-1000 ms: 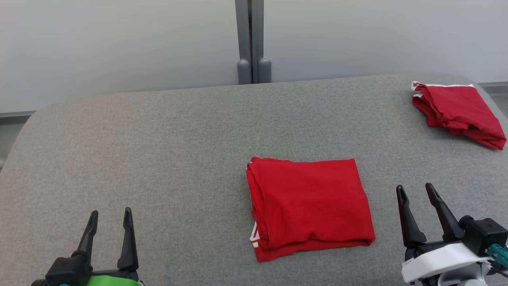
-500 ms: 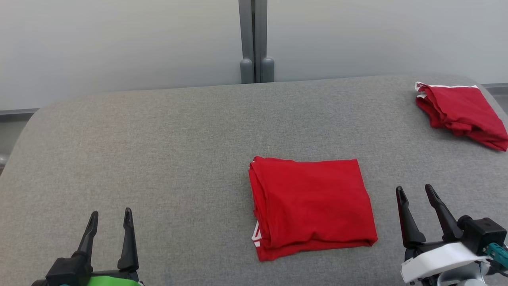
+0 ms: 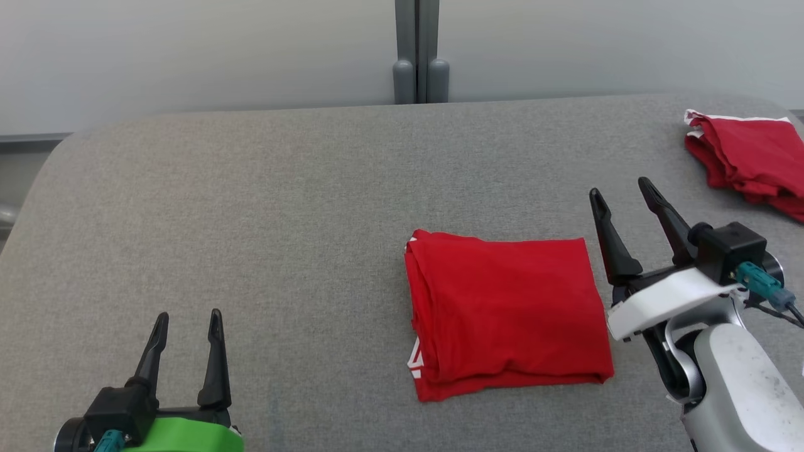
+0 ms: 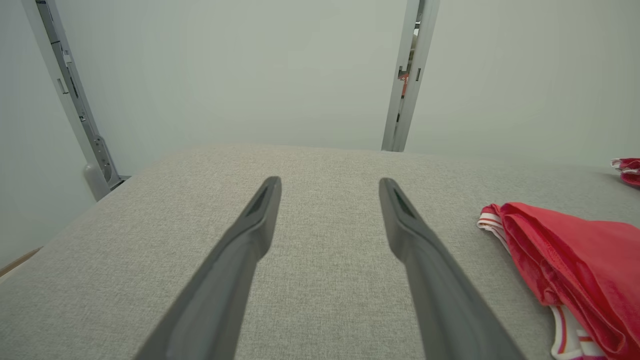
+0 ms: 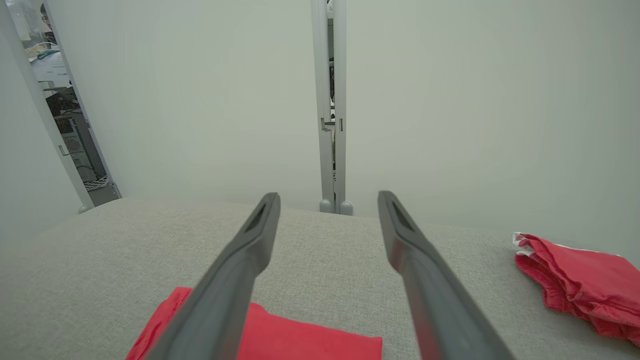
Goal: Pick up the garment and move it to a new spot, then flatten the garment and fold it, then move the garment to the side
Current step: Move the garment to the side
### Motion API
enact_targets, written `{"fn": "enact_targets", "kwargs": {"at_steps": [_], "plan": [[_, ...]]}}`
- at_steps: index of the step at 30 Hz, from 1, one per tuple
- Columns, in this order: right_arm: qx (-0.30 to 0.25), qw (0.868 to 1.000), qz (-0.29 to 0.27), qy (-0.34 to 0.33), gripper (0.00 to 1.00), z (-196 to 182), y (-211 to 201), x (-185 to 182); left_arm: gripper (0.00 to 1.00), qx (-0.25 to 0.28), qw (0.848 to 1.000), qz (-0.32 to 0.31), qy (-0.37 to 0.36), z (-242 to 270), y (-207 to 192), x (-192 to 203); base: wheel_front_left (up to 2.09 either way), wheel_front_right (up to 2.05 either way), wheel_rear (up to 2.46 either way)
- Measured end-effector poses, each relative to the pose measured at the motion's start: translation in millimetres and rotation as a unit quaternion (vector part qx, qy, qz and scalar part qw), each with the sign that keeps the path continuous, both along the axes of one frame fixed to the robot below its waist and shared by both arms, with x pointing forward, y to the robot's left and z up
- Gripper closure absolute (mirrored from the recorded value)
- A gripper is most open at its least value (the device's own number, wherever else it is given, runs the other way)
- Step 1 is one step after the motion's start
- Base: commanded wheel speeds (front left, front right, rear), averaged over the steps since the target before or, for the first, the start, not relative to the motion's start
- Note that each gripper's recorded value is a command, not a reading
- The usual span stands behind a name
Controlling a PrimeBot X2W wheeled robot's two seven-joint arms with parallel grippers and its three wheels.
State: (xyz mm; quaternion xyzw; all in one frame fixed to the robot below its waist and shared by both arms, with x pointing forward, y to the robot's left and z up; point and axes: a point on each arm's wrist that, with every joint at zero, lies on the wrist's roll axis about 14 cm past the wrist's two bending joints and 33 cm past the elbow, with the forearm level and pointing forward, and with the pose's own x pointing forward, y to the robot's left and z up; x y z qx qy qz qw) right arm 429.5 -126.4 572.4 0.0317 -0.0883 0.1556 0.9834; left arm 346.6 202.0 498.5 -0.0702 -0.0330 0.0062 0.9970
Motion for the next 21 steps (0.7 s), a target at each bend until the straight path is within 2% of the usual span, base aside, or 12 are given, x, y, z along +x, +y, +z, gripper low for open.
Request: {"fn": "enact_targets", "kwargs": {"at_steps": [4, 9, 15, 21], "plan": [[-0.012, 0.999, 0.004, 0.033, 0.0, -17.6, 5.3, 19.1, 0.0, 0.0, 1.0, 0.003, 0.004, -2.6, 1.2, 4.5, 0.0, 0.0, 0.0], [-0.021, 0.994, -0.001, 0.103, 0.0, -62.1, 5.4, 31.1, 0.0, -0.001, 1.0, 0.008, 0.012, -6.7, 4.2, 7.6, 0.0, 0.0, 0.0], [-0.024, 0.98, -0.01, 0.196, 0.0, -124.0, 2.7, 29.2, 0.0, -0.001, 1.0, 0.019, 0.021, -12.2, 10.4, 10.2, 0.0, 0.0, 0.0], [-0.014, 0.967, -0.02, 0.254, 0.0, -166.6, 1.2, 15.2, 0.0, -0.002, 0.999, 0.027, 0.029, -17.4, 15.2, 9.5, 0.0, 0.0, 0.0]]}}
